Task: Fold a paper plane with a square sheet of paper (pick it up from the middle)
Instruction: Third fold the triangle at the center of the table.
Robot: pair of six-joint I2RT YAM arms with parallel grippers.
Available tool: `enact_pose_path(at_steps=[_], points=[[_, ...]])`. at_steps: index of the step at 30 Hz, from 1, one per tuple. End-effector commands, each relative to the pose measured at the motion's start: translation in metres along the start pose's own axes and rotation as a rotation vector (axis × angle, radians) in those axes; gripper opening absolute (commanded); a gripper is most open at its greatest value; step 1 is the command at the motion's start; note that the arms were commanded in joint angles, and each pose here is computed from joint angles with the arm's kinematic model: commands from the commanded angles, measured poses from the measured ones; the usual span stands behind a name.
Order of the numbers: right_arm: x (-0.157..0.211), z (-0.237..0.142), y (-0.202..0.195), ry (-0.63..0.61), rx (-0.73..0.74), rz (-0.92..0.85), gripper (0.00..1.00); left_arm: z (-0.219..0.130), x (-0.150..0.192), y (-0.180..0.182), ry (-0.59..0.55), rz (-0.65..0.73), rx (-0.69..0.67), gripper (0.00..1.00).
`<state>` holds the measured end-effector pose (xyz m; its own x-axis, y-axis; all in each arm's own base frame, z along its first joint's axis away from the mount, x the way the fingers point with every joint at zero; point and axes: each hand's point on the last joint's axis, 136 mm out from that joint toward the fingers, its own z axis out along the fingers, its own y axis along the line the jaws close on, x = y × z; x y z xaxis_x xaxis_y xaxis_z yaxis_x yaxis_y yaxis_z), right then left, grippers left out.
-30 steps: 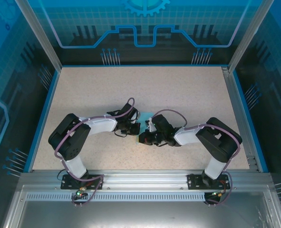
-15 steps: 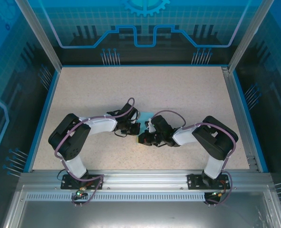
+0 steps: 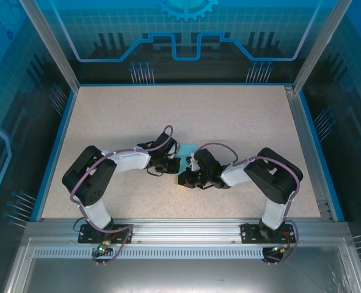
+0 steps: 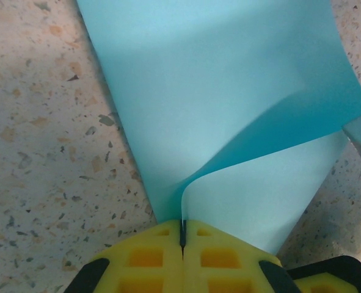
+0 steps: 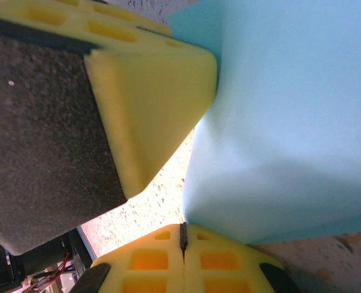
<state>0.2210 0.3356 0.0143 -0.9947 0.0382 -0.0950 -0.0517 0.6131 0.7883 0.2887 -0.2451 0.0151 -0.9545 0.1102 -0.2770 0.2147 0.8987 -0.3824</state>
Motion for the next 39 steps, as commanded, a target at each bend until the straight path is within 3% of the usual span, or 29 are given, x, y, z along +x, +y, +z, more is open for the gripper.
enact_pose_path(at_steps=[1,11,32,39], points=[[0.004,0.001,-0.008,0.015,0.036,0.016,0.0,0.008,0.007,0.006,0.038,0.006,-0.012,0.0],[-0.021,-0.032,0.007,-0.075,0.026,-0.043,0.0,0.007,0.007,0.007,0.04,0.01,-0.013,0.0],[-0.036,-0.022,0.007,-0.057,-0.014,-0.031,0.0,0.009,0.007,0.006,0.045,0.012,-0.01,0.0],[-0.029,-0.015,-0.023,-0.03,0.062,0.002,0.0,0.008,0.007,0.006,0.045,0.012,-0.009,0.0]])
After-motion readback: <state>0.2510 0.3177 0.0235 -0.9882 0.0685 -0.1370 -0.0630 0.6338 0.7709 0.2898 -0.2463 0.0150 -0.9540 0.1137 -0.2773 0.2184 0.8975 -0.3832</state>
